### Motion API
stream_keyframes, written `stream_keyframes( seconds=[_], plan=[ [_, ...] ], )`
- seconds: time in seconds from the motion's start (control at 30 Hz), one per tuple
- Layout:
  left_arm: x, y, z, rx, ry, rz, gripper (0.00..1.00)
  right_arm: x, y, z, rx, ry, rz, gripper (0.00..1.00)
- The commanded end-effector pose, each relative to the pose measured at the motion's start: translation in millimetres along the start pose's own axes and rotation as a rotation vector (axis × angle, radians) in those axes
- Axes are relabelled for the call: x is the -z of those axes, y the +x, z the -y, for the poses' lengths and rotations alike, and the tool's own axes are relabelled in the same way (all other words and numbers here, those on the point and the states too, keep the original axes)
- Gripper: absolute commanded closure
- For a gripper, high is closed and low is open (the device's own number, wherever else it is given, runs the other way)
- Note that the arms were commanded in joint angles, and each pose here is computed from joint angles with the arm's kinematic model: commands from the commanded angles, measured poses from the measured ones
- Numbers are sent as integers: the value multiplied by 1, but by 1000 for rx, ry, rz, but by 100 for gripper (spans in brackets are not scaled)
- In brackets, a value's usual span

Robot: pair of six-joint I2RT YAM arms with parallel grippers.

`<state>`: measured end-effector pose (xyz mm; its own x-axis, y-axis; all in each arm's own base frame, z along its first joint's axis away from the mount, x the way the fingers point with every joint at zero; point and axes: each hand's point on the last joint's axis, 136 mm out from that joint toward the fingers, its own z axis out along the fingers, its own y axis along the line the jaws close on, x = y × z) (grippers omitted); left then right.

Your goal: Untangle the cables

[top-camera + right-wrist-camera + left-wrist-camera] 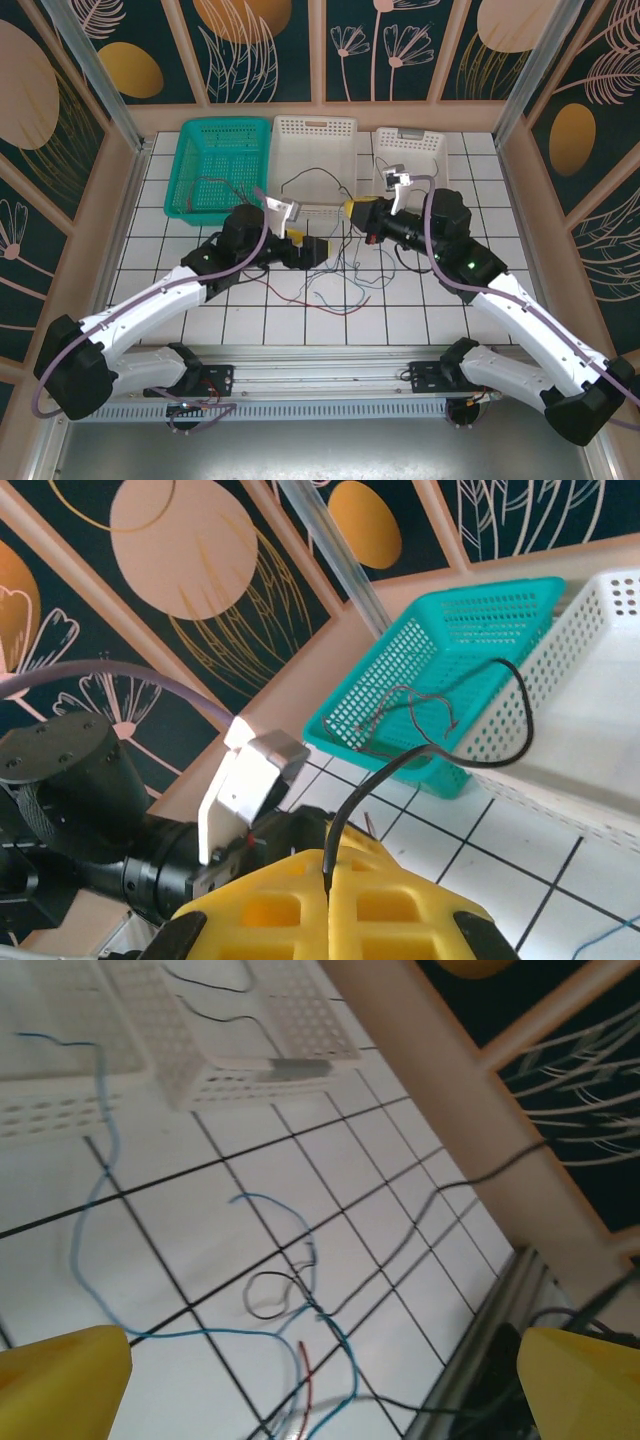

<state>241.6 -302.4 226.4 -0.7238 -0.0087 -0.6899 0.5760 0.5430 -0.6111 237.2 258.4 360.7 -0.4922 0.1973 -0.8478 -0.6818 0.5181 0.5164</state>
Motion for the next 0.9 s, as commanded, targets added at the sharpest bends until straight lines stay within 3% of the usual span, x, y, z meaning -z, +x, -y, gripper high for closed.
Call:
stream_keyframes(
  seconds=[0.0,0.13,0.4,0.73,0.87],
  plan=[
    [-2,5,22,-44,105,3,2,1,-21,-13,54,-39,46,100],
    [1,11,33,-64,153,9,1,-1,-17,-15,48,-59,32,100],
    [14,-3,45,-80,212,125,2,-4,-6,-14,34,-80,5,100],
    [3,-16,49,-82,244,169,2,-7,6,-16,8,-123,-30,100],
    [-2,-17,54,-89,275,163,8,-6,6,-17,9,-123,-28,100]
  ],
)
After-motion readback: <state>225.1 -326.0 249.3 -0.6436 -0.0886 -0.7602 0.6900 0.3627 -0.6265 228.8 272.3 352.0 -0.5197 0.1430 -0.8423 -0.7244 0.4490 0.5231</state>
